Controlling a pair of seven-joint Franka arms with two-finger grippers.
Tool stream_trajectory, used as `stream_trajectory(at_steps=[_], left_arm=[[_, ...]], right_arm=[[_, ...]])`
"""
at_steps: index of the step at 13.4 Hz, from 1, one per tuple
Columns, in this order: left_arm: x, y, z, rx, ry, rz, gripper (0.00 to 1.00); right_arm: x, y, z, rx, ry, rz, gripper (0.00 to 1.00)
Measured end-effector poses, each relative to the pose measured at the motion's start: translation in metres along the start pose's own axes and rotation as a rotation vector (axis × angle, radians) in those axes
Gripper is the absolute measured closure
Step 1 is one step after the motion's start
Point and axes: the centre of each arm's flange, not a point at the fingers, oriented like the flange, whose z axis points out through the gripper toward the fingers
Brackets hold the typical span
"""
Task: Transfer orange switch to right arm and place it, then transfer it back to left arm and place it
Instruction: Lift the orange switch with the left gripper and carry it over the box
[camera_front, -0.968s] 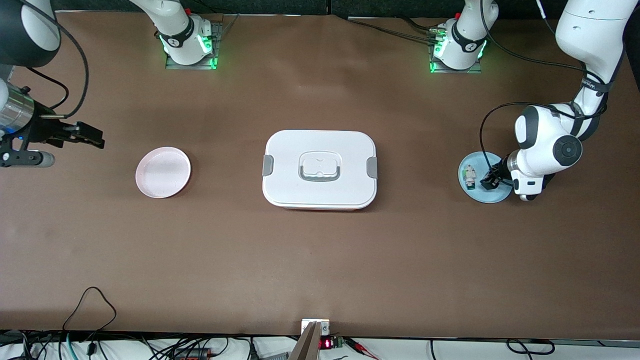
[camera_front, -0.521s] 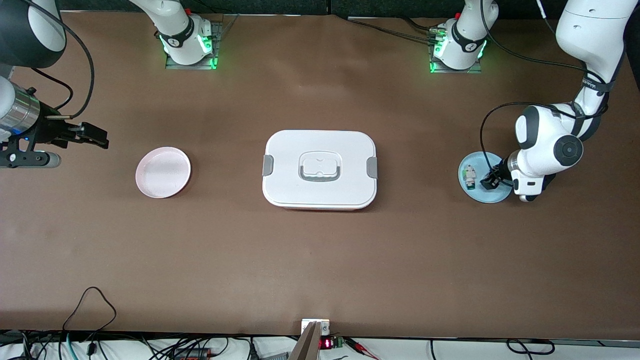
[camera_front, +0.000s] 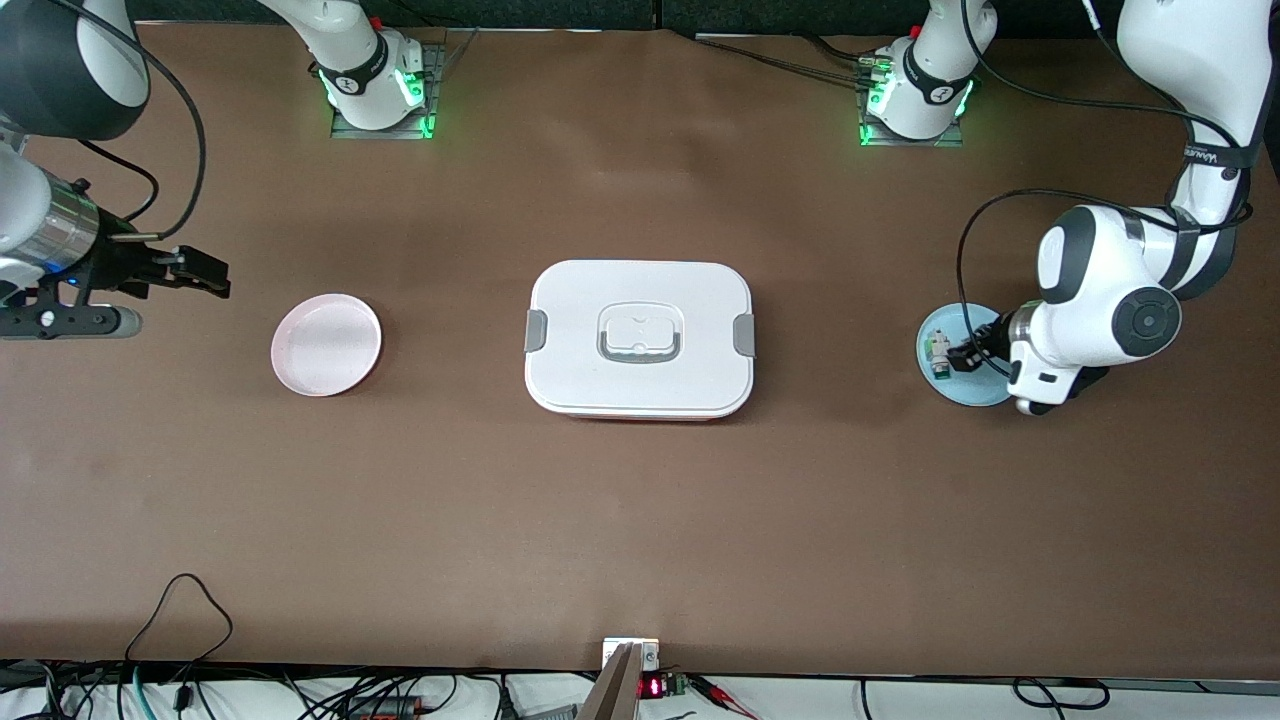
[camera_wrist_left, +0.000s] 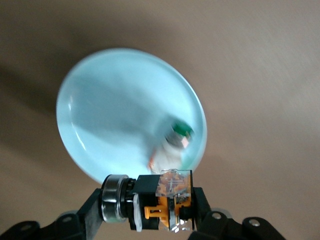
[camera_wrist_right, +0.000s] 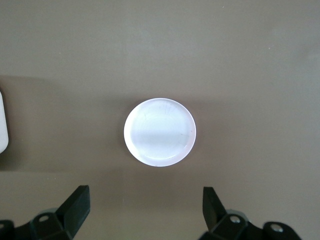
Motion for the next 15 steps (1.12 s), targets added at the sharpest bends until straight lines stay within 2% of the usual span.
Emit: stream_trajectory(at_steps=[2, 4, 6, 8, 9, 10, 12, 14, 15], left_arm=[[-0.035, 0.039, -0.024, -0.001, -0.066, 0.041, 0.26], [-0.060, 0.065, -0.054, -0.066, -0.173, -0.026, 0.26], [-0.088, 0.091, -0.083, -0.099, -0.277, -0.091, 0.26], [-0.132, 0.133, -0.115, -0.155, -0.379, -0.134, 0.26], [-0.158, 0.156, -0.132, -0.169, -0.421, -0.172, 0.26], [-0.180, 0.174, -0.147, -0.184, -0.467, -0.210, 0.26], [-0.213, 0.200, -0.174, -0.239, -0.609, -0.284, 0.26], [-0.226, 0.209, -0.196, -0.307, -0.760, -0.313, 0.26], [-0.227, 0.210, -0.206, -0.340, -0.814, -0.311, 0.26]], right_arm=[[0.002, -0.003, 0.005, -0.002, -0.009, -0.008, 0.00], [0.002, -0.016, 0.005, -0.004, -0.012, -0.031, 0.00], [0.001, -0.032, 0.004, -0.008, -0.015, -0.058, 0.00], [-0.002, -0.034, -0.003, -0.004, -0.002, -0.061, 0.00], [-0.004, -0.032, -0.009, 0.018, 0.009, -0.053, 0.00], [-0.006, -0.030, -0.015, 0.063, 0.017, -0.041, 0.00], [-0.009, -0.030, -0.021, 0.183, 0.024, -0.015, 0.00], [-0.007, -0.031, -0.023, 0.334, 0.024, 0.017, 0.00], [-0.005, -0.032, -0.025, 0.425, 0.026, 0.036, 0.00]])
